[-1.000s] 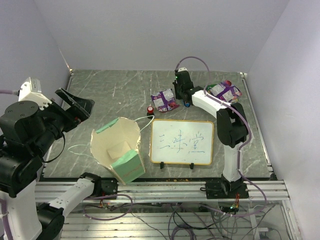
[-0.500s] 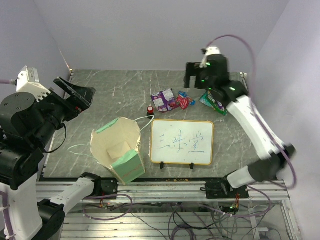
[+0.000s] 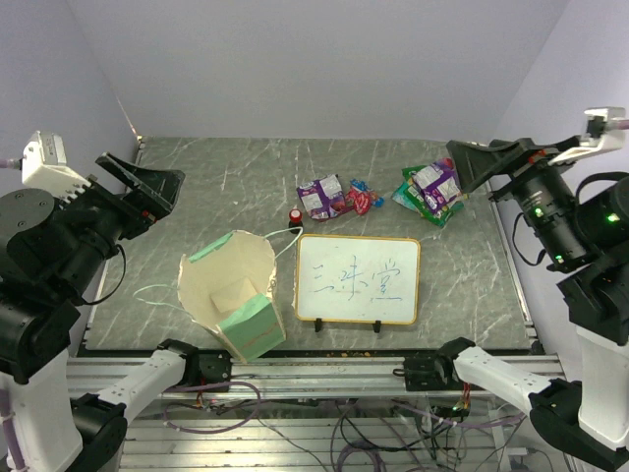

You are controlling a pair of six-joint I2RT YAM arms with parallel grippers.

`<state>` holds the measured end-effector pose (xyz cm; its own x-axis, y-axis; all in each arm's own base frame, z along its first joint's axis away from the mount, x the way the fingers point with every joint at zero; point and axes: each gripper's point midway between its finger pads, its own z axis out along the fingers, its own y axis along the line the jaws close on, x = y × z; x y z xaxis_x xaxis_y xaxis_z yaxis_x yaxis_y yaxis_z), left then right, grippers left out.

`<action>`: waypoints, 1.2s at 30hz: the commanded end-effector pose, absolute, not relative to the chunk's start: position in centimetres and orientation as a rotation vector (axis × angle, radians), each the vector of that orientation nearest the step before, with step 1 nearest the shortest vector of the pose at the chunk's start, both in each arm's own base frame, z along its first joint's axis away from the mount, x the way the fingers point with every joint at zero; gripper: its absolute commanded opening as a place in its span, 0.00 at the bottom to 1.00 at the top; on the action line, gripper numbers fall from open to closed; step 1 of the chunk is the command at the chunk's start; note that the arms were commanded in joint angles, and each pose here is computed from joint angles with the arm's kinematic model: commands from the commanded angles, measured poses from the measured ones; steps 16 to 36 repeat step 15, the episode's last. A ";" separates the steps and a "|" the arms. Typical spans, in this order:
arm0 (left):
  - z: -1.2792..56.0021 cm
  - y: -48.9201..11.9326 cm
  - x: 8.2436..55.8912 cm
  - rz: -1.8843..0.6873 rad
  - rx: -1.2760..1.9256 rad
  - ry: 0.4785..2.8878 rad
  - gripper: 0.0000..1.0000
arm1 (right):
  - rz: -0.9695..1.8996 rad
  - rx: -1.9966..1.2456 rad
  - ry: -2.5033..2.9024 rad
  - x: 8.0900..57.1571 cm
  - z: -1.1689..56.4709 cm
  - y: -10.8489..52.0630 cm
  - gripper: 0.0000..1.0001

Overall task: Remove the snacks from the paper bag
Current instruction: Reset both arms

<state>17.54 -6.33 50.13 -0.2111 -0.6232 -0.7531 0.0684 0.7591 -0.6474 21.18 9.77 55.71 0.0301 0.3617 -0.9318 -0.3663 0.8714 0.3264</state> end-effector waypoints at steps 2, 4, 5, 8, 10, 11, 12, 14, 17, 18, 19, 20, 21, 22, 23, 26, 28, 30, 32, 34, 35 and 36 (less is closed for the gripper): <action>51.8 -6.5 16.8 -0.715 -0.419 1.616 1.00 | 0.506 0.059 1.587 21.8 52.5 9.2 1.00; 52.0 -6.7 16.7 -0.722 -0.403 1.619 1.00 | 0.496 0.062 1.591 21.9 52.5 9.0 1.00; 52.1 -6.8 16.7 -0.723 -0.398 1.622 1.00 | 0.488 0.069 1.591 22.0 52.6 8.9 1.00; 52.3 -6.9 16.8 -0.721 -0.383 1.624 1.00 | 0.463 0.091 1.600 22.1 52.8 8.4 1.00; 52.3 -6.8 16.9 -0.714 -0.388 1.619 1.00 | 0.445 0.107 1.599 22.2 53.0 8.0 1.00; 52.2 -6.7 16.9 -0.711 -0.397 1.618 1.00 | 0.434 0.115 1.599 22.4 52.9 7.9 1.00; 52.1 -6.6 17.0 -0.710 -0.409 1.619 1.00 | 0.418 0.137 1.600 22.5 53.0 7.5 1.00; 52.0 -6.7 17.0 -0.722 -0.413 1.618 1.00 | 0.384 0.146 1.610 22.7 53.1 7.1 1.00; 52.0 -6.8 17.0 -0.730 -0.417 1.616 1.00 | 0.375 0.145 1.610 22.6 53.3 6.9 1.00; 52.0 -6.8 17.0 -0.730 -0.417 1.616 1.00 | 0.375 0.145 1.610 22.6 53.3 6.9 1.00; 52.0 -6.8 17.0 -0.730 -0.417 1.616 1.00 | 0.375 0.145 1.610 22.6 53.3 6.9 1.00; 52.0 -6.8 17.0 -0.730 -0.417 1.616 1.00 | 0.375 0.145 1.610 22.6 53.3 6.9 1.00; 52.0 -6.8 17.0 -0.730 -0.417 1.616 1.00 | 0.375 0.145 1.610 22.6 53.3 6.9 1.00; 52.0 -6.8 17.0 -0.730 -0.417 1.616 1.00 | 0.375 0.145 1.610 22.6 53.3 6.9 1.00; 52.0 -6.8 17.0 -0.730 -0.417 1.616 1.00 | 0.375 0.145 1.610 22.6 53.3 6.9 1.00; 52.0 -6.8 17.0 -0.730 -0.417 1.616 1.00 | 0.375 0.145 1.610 22.6 53.3 6.9 1.00; 52.0 -6.8 17.0 -0.730 -0.417 1.616 1.00 | 0.375 0.145 1.610 22.6 53.3 6.9 1.00; 52.0 -6.8 17.0 -0.730 -0.417 1.616 1.00 | 0.375 0.145 1.610 22.6 53.3 6.9 1.00; 52.0 -6.8 17.0 -0.730 -0.417 1.616 1.00 | 0.375 0.145 1.610 22.6 53.3 6.9 1.00; 52.0 -6.8 17.0 -0.730 -0.417 1.616 1.00 | 0.375 0.145 1.610 22.6 53.3 6.9 1.00; 52.0 -6.8 17.0 -0.730 -0.417 1.616 1.00 | 0.375 0.145 1.610 22.6 53.3 6.9 1.00; 52.0 -6.8 17.0 -0.730 -0.417 1.616 1.00 | 0.375 0.145 1.610 22.6 53.3 6.9 1.00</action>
